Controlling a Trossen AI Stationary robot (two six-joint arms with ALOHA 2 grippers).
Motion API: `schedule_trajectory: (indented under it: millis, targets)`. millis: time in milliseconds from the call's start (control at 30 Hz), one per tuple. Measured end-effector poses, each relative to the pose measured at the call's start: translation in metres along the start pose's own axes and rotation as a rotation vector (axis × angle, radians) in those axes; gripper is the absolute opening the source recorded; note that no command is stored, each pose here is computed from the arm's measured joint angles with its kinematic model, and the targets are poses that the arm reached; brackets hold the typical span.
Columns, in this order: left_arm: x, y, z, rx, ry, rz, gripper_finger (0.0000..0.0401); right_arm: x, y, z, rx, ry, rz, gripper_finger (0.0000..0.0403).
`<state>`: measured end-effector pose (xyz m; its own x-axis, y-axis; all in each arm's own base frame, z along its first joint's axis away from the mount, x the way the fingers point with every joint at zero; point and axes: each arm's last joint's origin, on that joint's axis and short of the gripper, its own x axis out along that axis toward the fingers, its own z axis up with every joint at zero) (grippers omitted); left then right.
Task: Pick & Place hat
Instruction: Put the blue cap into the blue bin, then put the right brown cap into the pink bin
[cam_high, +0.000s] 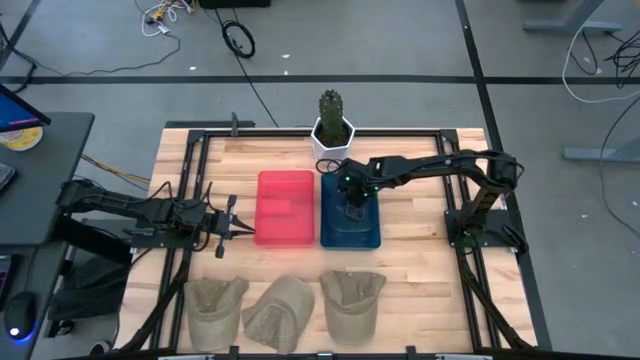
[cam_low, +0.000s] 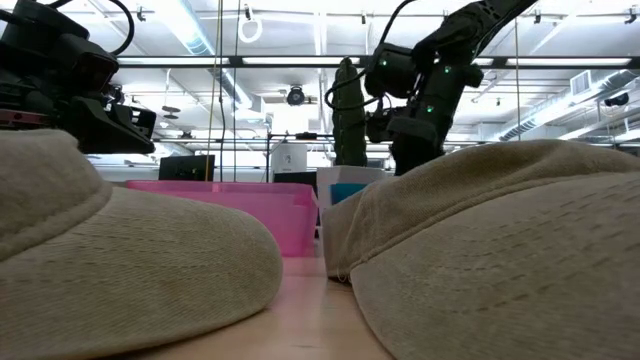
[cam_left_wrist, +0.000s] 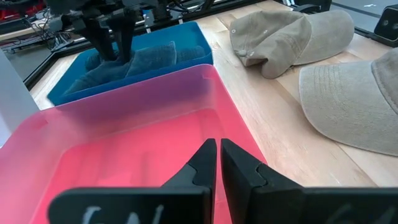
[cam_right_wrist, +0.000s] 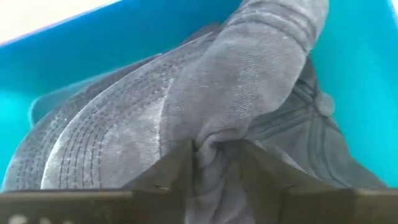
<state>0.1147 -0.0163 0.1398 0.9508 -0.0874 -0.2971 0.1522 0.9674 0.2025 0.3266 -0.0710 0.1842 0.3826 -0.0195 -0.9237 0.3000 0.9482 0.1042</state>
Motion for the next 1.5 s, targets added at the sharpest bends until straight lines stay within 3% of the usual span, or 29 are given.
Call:
schedule_trajectory:
  millis: [167, 367, 600, 933, 1167, 1333, 1500]
  targets:
    - [0.0, 0.0, 0.0, 0.0, 0.0, 0.0, 0.0028, -0.021, 0.002, 0.005, 0.026, -0.075, 0.018, 0.0187]
    - [0.0, 0.0, 0.0, 0.0, 0.0, 0.0, 0.0028, -0.045, 0.008, 0.005, 0.126, -0.131, 0.084, 0.0205]
    - [0.0, 0.0, 0.0, 0.0, 0.0, 0.0, 0.0028, -0.068, 0.048, -0.003, 0.091, -0.161, 0.206, 0.0199]
    - [0.0, 0.0, 0.0, 0.0, 0.0, 0.0, 0.0028, -0.08, 0.134, -0.038, -0.096, -0.118, 0.351, 0.0196]
    - [0.0, 0.0, 0.0, 0.0, 0.0, 0.0, 0.0028, -0.088, 0.188, -0.069, -0.274, -0.184, 0.364, 0.0196]
    - [0.0, 0.0, 0.0, 0.0, 0.0, 0.0, 0.0028, -0.087, 0.214, -0.083, -0.345, -0.25, 0.353, 0.0196]
    - [0.0, 0.0, 0.0, 0.0, 0.002, 0.0, 0.0028, -0.068, 0.23, -0.092, -0.379, -0.222, 0.345, 0.0196]
